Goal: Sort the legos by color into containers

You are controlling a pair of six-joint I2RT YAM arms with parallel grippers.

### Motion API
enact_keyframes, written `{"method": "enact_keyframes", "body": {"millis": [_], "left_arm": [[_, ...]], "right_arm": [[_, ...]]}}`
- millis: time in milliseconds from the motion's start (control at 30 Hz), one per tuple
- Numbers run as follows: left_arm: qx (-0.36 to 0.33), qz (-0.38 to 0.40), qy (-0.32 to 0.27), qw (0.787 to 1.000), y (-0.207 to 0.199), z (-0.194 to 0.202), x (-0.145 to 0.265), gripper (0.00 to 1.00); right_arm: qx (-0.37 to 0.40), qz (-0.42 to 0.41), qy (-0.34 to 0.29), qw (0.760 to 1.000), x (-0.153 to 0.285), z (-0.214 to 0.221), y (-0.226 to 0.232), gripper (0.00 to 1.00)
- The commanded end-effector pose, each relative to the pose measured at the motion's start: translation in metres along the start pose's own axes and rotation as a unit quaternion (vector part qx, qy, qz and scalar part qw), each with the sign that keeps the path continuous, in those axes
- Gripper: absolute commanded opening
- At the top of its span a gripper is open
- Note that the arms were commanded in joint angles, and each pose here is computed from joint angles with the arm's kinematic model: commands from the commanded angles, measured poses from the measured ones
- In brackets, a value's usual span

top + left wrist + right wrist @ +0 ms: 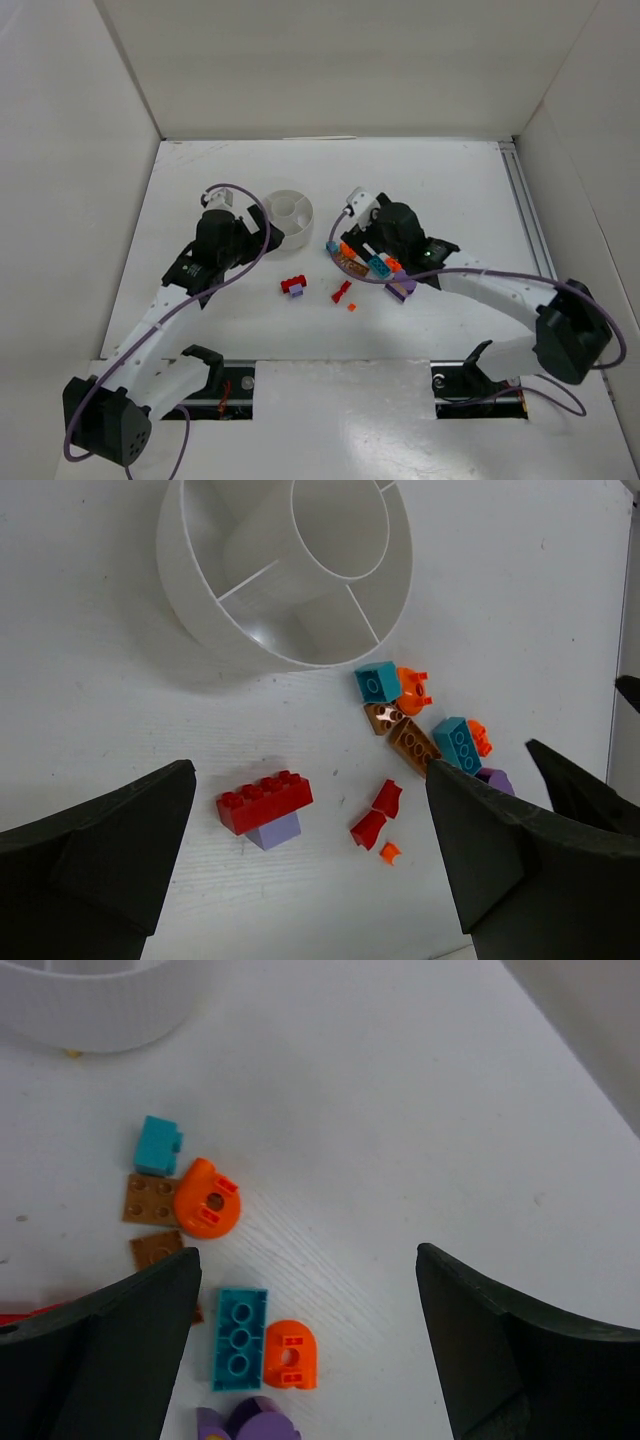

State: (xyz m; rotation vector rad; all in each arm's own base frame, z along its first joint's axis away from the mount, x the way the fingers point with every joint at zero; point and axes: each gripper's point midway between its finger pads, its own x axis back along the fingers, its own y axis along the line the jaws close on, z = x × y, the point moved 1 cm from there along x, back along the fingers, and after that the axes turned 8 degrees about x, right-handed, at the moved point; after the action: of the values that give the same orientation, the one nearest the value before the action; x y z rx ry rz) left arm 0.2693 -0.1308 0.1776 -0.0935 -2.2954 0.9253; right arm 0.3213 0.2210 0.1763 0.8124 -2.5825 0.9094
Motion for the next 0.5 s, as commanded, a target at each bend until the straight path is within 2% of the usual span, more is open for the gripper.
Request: {"method": "enact_keyframes", "body": {"millis": [0, 167, 467], "left_arm": [[0.007, 0.015, -0.004, 1.000, -0.005, 0.000, 0.008, 0.99], [0.015, 0.013, -0.034, 0.999, -0.006, -0.010, 0.021, 0.99], [0.032, -0.022, -0.069, 0.997, 0.007, -0.019, 0.034, 0.99]], "right_arm": [[0.026, -0.042, -0.041, 0.998, -0.025, -0.043, 0.020, 0.92], [0.033, -0.081, -0.039, 0.995, -0.058, -0.049, 0.044, 0.80], [0.006, -0.135, -0.032, 0.990, -0.100, -0.040, 0.082, 0.71]]}}
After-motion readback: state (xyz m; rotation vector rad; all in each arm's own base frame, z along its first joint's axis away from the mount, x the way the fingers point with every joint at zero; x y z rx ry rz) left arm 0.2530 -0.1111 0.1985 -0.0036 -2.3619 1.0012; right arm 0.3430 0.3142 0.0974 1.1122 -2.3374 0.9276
